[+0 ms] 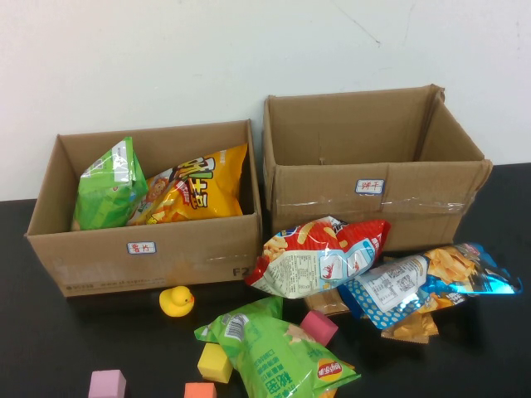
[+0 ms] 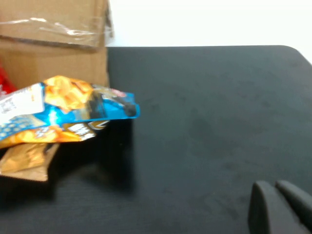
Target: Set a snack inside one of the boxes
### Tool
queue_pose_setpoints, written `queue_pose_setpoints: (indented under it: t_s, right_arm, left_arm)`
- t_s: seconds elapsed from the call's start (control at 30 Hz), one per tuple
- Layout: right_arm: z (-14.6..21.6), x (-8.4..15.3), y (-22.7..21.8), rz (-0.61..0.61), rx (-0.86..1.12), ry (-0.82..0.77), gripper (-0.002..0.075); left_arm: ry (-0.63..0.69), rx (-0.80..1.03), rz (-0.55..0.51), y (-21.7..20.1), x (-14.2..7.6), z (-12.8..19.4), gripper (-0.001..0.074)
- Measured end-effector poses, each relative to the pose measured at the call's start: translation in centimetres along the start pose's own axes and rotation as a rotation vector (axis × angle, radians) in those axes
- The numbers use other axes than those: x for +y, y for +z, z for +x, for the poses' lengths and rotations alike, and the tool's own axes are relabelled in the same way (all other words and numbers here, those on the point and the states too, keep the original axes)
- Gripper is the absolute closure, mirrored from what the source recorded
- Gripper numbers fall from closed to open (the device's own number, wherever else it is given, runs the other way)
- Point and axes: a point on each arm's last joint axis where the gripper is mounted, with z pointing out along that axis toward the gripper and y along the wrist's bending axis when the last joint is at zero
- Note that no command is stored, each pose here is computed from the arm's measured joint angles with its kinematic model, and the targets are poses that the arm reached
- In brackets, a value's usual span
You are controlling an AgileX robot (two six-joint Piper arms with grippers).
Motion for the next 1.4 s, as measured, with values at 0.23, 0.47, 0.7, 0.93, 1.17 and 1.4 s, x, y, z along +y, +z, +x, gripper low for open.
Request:
queue_pose_setpoints:
  t_s: [0.23,0.47,0.7,0.93,1.17,1.4]
  right_arm:
    - [-0.04,0.43,0.01,-0.078,-0.006,-0.028,0.0727]
    - [-0.04,0.47,0.01,-0.086,-0.007,-0.031,0.0727]
    - [-0.04,0.46,0.01,-0.085,-0.007,-0.033,0.0727]
    - [-0.05,0.44,0.01,-0.083,-0.008,-0.037,0.0727]
    - [-0.05,0.44,0.01,-0.083,-0.008,-0.037,0.0727]
    - [-0.04,0.48,0.01,-0.087,-0.006,-0.025,0.0727]
  left_arm:
    - [0.002,0.0,0.0,0.0,0.0,0.0,0.0738]
    - [0.002,0.0,0.0,0.0,0.0,0.0,0.0738]
    - [0.002,0.0,0.0,0.0,0.0,0.0,0.0738]
    - [0.002,0.0,0.0,0.0,0.0,0.0,0.0738]
    - [0.002,0.0,0.0,0.0,0.0,0.0,0.0738]
    - [-0.011,-0.01,0.0,0.0,0.0,-0.09,0.0738]
